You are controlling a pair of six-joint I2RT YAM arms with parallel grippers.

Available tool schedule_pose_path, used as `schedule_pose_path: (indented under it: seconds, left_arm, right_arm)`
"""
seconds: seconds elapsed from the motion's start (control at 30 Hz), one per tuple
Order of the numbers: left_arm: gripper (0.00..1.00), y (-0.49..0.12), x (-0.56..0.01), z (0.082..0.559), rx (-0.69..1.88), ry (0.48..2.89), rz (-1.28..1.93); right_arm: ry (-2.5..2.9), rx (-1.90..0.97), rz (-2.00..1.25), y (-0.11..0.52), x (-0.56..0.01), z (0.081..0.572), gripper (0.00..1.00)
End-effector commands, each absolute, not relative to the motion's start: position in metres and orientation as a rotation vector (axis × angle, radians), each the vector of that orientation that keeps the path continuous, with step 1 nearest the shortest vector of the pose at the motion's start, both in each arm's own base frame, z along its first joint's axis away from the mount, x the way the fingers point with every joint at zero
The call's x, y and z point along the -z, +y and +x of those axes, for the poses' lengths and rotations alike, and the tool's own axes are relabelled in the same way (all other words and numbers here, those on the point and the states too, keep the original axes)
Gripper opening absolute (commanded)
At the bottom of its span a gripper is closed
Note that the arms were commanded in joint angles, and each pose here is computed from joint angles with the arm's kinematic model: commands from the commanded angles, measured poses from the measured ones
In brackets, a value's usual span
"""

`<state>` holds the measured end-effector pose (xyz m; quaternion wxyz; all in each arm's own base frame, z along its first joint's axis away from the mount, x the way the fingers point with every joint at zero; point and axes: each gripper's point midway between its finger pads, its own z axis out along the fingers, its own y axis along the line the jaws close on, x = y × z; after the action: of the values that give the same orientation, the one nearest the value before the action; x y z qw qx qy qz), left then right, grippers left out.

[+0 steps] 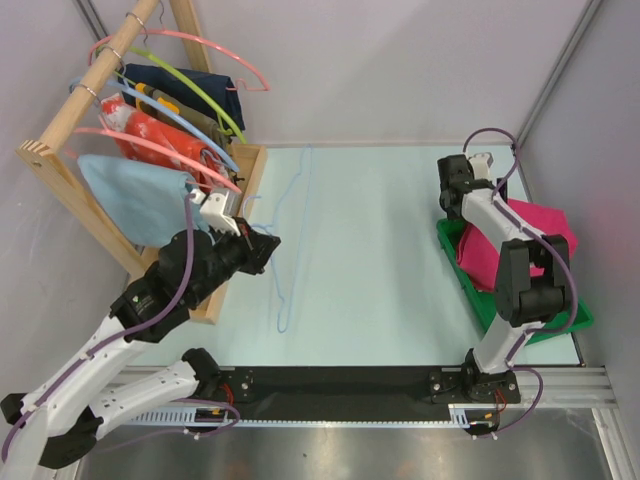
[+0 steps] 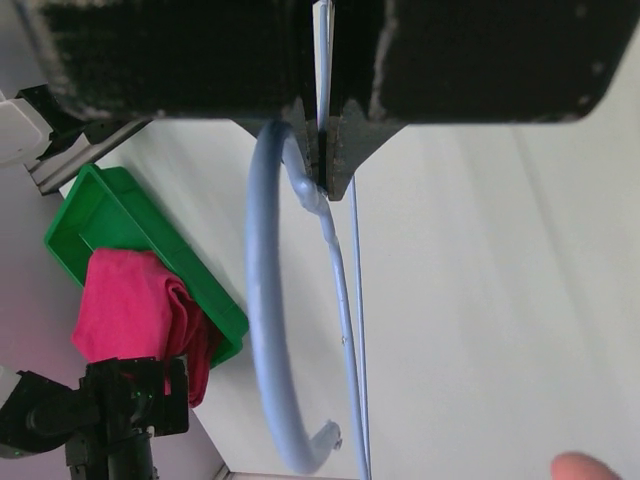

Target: Remove the trousers from the hanger

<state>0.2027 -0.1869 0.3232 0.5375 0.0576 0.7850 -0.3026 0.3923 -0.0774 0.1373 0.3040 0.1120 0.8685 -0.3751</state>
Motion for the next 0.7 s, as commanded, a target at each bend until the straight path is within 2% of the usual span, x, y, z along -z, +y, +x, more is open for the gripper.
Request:
schedule_pose_path:
  seconds: [0.0, 0.1, 0.2, 0.3, 0.33, 0.4, 0.43, 0.57, 0.67]
  left_arm:
    - [0.00, -0.192, -0.356, 0.203, 0.767, 1.802, 0.150]
    - [0.00, -0.195, -0.360, 0.205, 0.769, 1.803, 0.157]
    - [0.00, -0.197, -0.365, 0.206, 0.778, 1.804, 0.141]
    - [0.00, -0.199, -0.369, 0.208, 0.789, 1.806, 0.126]
    - [0.00, -0.200, -0.371, 0.208, 0.794, 1.805, 0.123]
    - [0.00, -0.201, -0.374, 0.209, 0.803, 1.805, 0.107]
    - [0.01, -0.202, -0.374, 0.210, 0.806, 1.806, 0.101]
    - [0.00, -0.203, -0.376, 0.212, 0.816, 1.817, 0.065]
    - [0.00, -0.203, -0.378, 0.213, 0.827, 1.821, 0.033]
  right_arm:
    - [2.229, 0.917, 0.408, -0.062, -0.208, 0.373, 0.90]
    - [2.166, 0.898, 0.363, -0.044, -0.248, 0.356, 0.96]
    - [2.116, 0.729, 0.255, 0.000, -0.284, 0.344, 0.96]
    - [2.125, 0.403, 0.078, 0.060, -0.299, 0.334, 0.96]
    - [2.123, 0.212, -0.060, 0.108, -0.301, 0.327, 0.96]
    - [2.089, 0.031, -0.200, 0.149, -0.309, 0.305, 0.96]
    - [2.048, -0.136, -0.311, 0.191, -0.316, 0.289, 0.96]
    - [1.909, -0.532, -0.514, 0.277, -0.336, 0.229, 0.95]
    - [1.823, -0.782, -0.565, 0.320, -0.345, 0.188, 0.90]
